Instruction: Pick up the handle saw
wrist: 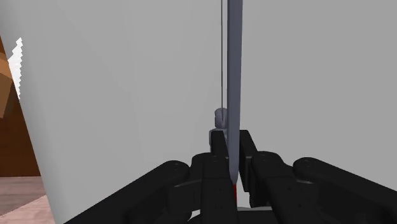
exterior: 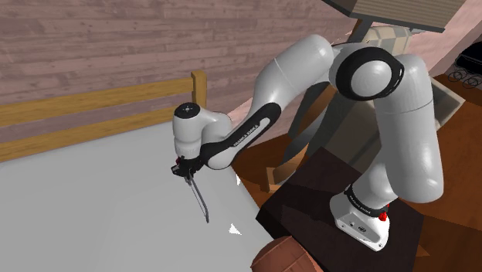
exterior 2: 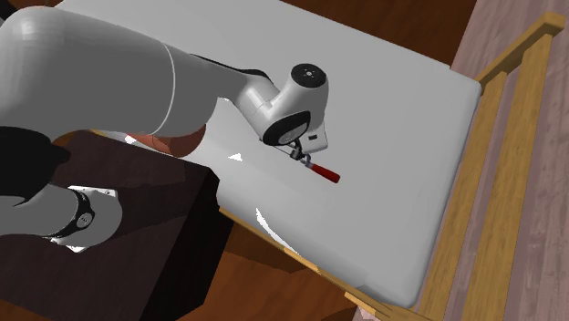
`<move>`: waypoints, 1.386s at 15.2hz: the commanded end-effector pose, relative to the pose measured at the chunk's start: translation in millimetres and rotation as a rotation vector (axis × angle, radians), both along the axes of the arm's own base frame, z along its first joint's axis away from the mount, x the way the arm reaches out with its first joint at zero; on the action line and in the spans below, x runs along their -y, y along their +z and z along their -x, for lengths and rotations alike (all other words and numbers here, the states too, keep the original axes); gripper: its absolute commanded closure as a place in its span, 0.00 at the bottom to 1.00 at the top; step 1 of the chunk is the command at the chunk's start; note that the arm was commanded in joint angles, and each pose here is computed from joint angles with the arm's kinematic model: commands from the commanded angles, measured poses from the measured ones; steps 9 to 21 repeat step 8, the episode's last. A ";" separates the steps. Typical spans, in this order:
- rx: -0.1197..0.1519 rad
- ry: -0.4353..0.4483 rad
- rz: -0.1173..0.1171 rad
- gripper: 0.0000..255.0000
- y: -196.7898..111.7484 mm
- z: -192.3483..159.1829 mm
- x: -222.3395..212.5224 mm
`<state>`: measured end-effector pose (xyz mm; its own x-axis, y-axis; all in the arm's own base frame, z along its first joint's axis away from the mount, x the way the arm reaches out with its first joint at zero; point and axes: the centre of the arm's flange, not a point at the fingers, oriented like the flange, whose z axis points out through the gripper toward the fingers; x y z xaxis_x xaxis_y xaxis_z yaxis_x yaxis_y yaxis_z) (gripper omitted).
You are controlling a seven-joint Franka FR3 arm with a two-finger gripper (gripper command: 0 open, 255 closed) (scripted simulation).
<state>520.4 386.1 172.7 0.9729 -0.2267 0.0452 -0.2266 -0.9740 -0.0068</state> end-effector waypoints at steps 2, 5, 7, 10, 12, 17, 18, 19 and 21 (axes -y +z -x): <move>0.000 0.000 0.000 1.00 17.0 -0.6 0.7; 0.000 0.000 0.000 1.00 32.8 -0.6 0.7; 0.000 0.000 0.000 1.00 38.9 -0.6 0.7; 0.000 0.000 0.000 1.00 38.9 -0.6 0.7; 0.000 0.000 0.000 1.00 38.9 -0.6 0.7; 0.000 0.000 0.000 1.00 38.9 -0.6 0.7; 0.000 0.000 0.000 1.00 38.9 -0.6 0.7; 0.000 0.000 0.000 1.00 38.9 -0.6 0.7; 0.000 0.000 0.000 1.00 38.9 -0.6 0.7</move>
